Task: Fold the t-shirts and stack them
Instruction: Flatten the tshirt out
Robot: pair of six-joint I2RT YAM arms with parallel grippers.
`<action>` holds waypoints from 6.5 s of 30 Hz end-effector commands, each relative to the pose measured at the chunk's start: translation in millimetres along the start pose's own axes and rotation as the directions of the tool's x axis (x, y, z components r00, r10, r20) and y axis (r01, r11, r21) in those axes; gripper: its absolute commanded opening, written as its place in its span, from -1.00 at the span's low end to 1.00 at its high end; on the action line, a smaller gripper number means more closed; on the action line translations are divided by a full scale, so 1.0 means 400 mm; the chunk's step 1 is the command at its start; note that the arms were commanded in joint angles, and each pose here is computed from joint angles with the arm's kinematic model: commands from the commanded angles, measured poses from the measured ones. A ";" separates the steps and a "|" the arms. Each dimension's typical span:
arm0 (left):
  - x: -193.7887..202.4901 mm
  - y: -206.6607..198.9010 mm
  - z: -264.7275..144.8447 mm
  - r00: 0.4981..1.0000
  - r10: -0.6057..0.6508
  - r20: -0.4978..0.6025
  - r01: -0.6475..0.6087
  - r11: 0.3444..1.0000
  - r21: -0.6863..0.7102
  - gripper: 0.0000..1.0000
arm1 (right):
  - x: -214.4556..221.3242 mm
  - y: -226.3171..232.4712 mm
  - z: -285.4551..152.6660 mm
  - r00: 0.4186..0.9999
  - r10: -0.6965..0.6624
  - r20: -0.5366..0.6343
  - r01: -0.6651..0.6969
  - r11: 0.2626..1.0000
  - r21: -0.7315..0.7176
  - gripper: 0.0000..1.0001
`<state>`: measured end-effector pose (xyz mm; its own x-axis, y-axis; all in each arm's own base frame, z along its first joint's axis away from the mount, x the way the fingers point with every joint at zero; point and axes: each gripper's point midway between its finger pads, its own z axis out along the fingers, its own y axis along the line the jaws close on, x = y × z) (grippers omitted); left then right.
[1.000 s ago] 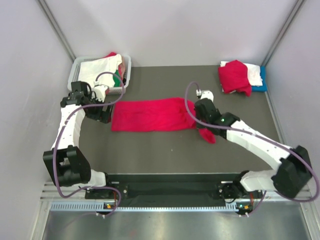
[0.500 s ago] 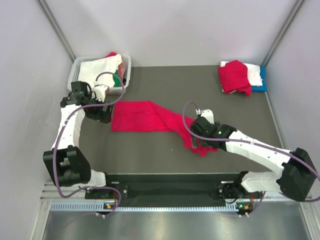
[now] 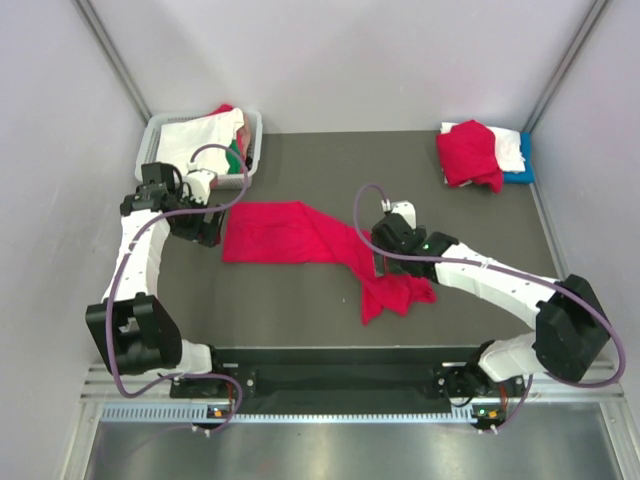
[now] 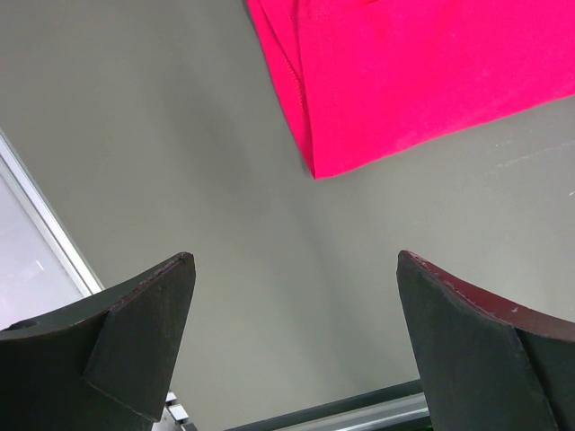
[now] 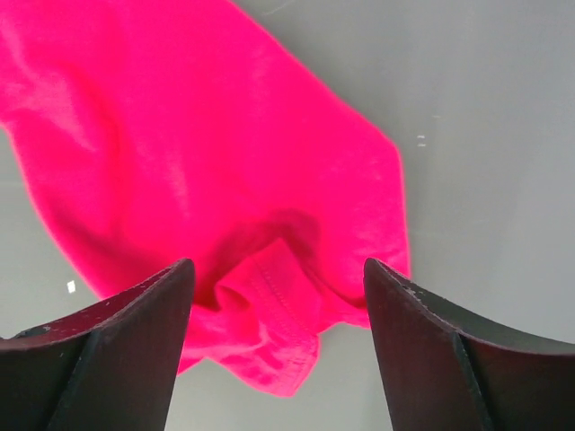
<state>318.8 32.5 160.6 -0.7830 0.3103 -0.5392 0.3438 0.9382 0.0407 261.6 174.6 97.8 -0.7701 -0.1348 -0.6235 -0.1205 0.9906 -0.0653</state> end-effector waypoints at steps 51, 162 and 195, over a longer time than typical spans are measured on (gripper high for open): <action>-0.009 -0.002 -0.033 0.999 0.017 0.051 -0.016 1.000 -0.024 0.96 | -0.210 -0.170 0.016 0.966 0.162 0.204 -0.178 0.982 0.063 -1.00; -0.119 -0.093 0.146 1.000 0.015 0.016 -0.017 0.996 0.091 0.95 | 0.405 -0.042 -0.240 0.918 -0.200 -0.342 0.164 0.978 -0.130 -0.77; -0.096 -0.096 0.358 0.993 -0.004 -0.116 0.012 0.998 0.069 0.87 | 0.036 0.196 -0.345 0.994 -0.007 0.112 0.043 0.947 -0.318 -0.61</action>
<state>384.8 -34.5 38.7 -0.8707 0.3473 -0.3482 0.3828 0.9231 -0.0365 150.6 238.4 174.9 -0.7254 -0.1766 -0.6652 -0.3408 0.9319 0.1242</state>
